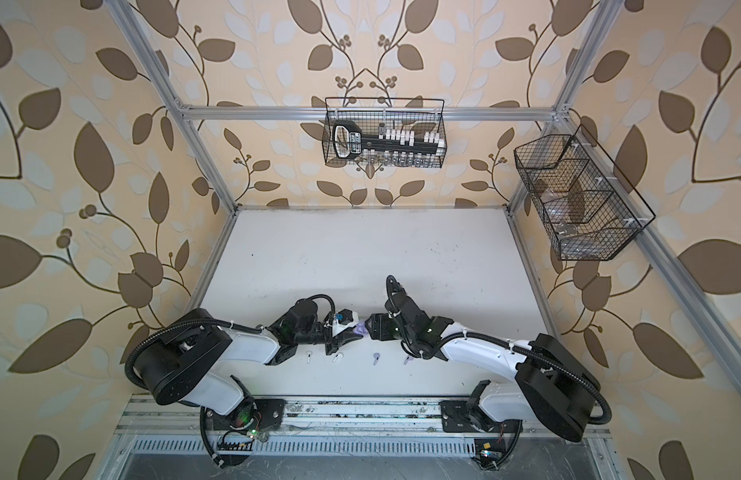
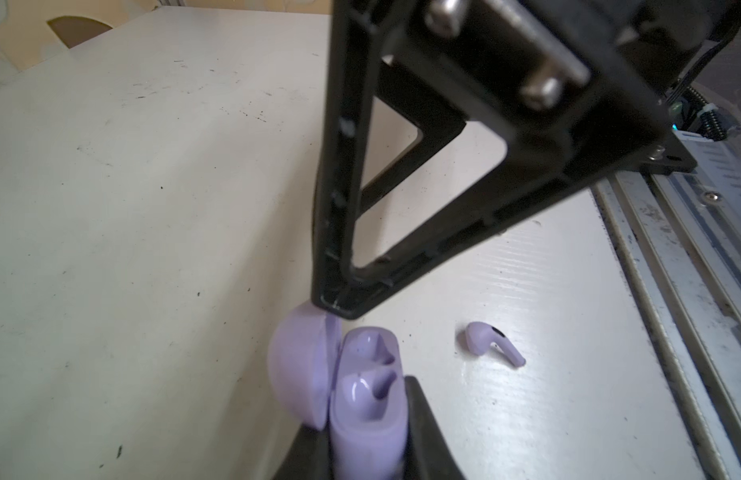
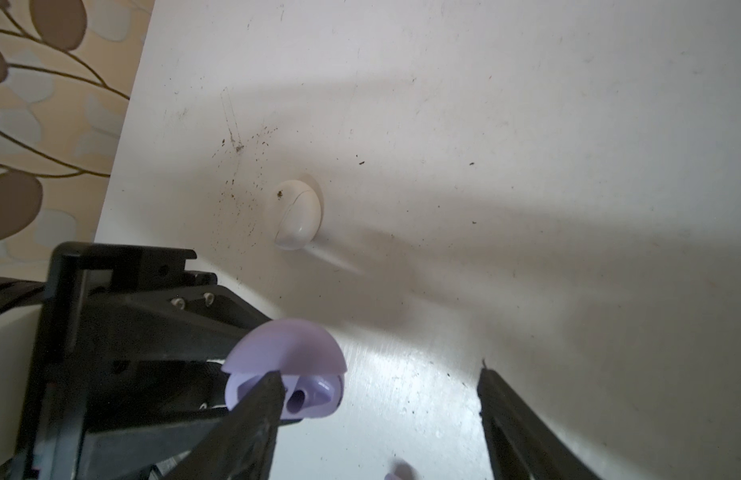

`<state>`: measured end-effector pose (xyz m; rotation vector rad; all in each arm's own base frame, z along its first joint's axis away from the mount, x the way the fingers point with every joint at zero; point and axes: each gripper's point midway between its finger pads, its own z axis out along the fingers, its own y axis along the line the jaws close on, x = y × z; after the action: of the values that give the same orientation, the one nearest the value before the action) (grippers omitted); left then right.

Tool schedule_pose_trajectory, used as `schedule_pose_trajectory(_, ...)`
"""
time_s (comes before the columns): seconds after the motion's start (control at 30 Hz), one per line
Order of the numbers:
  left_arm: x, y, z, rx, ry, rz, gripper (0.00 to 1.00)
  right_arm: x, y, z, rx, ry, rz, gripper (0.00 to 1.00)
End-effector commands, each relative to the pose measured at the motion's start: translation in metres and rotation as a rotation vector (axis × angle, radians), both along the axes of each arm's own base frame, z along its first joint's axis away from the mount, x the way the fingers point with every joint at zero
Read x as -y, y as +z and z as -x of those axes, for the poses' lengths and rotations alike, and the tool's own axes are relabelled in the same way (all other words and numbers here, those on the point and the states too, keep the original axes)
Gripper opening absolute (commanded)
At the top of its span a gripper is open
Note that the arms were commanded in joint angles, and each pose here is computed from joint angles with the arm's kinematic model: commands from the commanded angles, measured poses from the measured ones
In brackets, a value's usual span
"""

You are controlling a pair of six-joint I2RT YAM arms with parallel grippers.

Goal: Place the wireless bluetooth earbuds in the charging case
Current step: 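Pull the lid away from the case body with the right gripper, then release the lid and move the right gripper over a lavender earbud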

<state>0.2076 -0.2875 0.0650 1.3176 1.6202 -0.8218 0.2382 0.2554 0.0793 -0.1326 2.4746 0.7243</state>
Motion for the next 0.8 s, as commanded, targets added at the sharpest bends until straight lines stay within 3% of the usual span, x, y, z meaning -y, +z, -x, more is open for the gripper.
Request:
schedule_pose_trajectory(0.0,0.006,0.017,0.0,0.054,-0.021,0.047,0.0,0.001,0.018,-0.003,0.039,-0.006,-0.006,0.75)
schedule_pose_trajectory(0.43,0.027,0.016,-0.025,0.082,-0.036,0.06,0.0,0.067,0.046,0.014,0.073,-0.122,0.141,0.74)
schedule_pose_trajectory(0.77,0.033,0.009,-0.028,0.095,-0.036,0.113,0.0,0.102,0.017,0.047,-0.017,-0.193,0.255,0.72)
